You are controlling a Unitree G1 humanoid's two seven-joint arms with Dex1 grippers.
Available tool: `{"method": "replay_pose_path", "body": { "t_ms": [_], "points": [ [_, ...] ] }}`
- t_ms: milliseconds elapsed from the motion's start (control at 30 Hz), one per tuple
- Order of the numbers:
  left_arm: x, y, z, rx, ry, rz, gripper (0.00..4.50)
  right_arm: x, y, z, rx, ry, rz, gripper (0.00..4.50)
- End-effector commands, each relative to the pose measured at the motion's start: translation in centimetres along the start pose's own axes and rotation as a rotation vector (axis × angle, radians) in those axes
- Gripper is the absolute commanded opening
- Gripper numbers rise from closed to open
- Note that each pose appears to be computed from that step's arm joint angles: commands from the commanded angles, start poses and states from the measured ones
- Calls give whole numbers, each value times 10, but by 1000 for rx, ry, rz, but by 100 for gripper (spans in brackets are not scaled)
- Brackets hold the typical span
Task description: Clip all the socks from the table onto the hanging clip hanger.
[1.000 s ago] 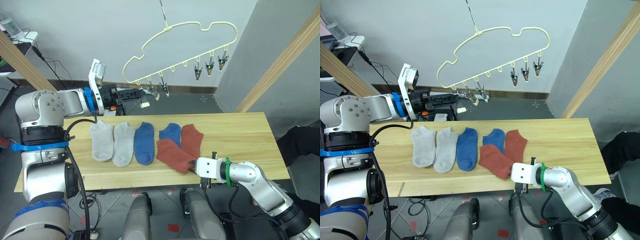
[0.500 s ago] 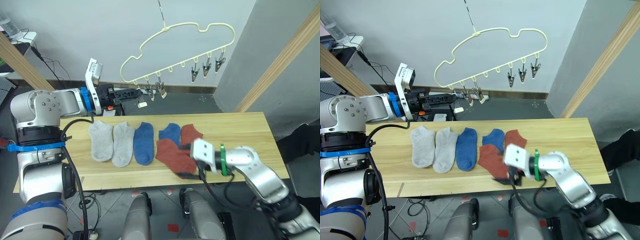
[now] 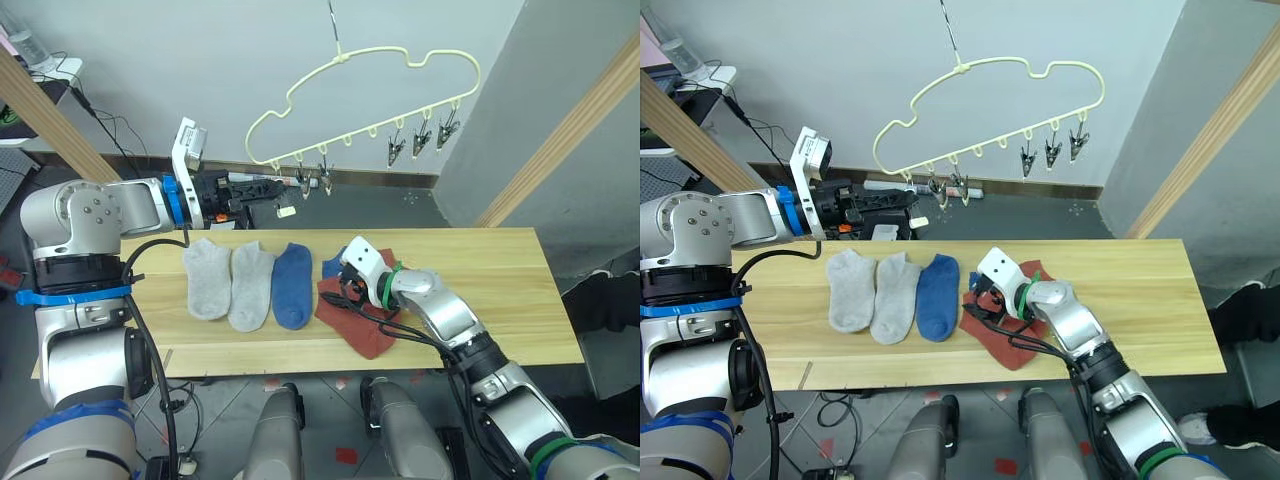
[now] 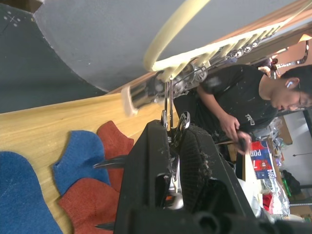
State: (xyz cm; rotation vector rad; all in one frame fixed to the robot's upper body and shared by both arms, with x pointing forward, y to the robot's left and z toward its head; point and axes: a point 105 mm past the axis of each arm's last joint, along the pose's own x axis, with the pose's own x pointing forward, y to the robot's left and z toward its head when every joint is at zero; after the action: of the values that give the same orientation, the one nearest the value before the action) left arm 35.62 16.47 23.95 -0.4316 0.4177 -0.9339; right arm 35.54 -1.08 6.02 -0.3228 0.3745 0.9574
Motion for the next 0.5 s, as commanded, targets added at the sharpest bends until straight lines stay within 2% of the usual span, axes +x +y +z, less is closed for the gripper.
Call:
{"method": "replay_pose_path", "body": {
  "t_ms": [33, 67, 167, 367, 500],
  "points": [
    [-2, -11, 6, 38, -17, -25, 21, 6, -4, -4, -2, 25, -24, 444],
    [-2, -11, 6, 37, -17, -24, 21, 7, -5, -6, -16, 39, -26, 444],
    [-2, -12, 6, 36, -16, -23, 21, 10, -7, -12, -40, 69, -37, 385],
    [-3, -12, 5, 34, -15, -19, 21, 11, -6, -9, -73, 52, -33, 170],
    [-3, -11, 5, 31, -19, -17, 21, 2, -4, 7, -108, -5, -22, 21]
  ]
}}
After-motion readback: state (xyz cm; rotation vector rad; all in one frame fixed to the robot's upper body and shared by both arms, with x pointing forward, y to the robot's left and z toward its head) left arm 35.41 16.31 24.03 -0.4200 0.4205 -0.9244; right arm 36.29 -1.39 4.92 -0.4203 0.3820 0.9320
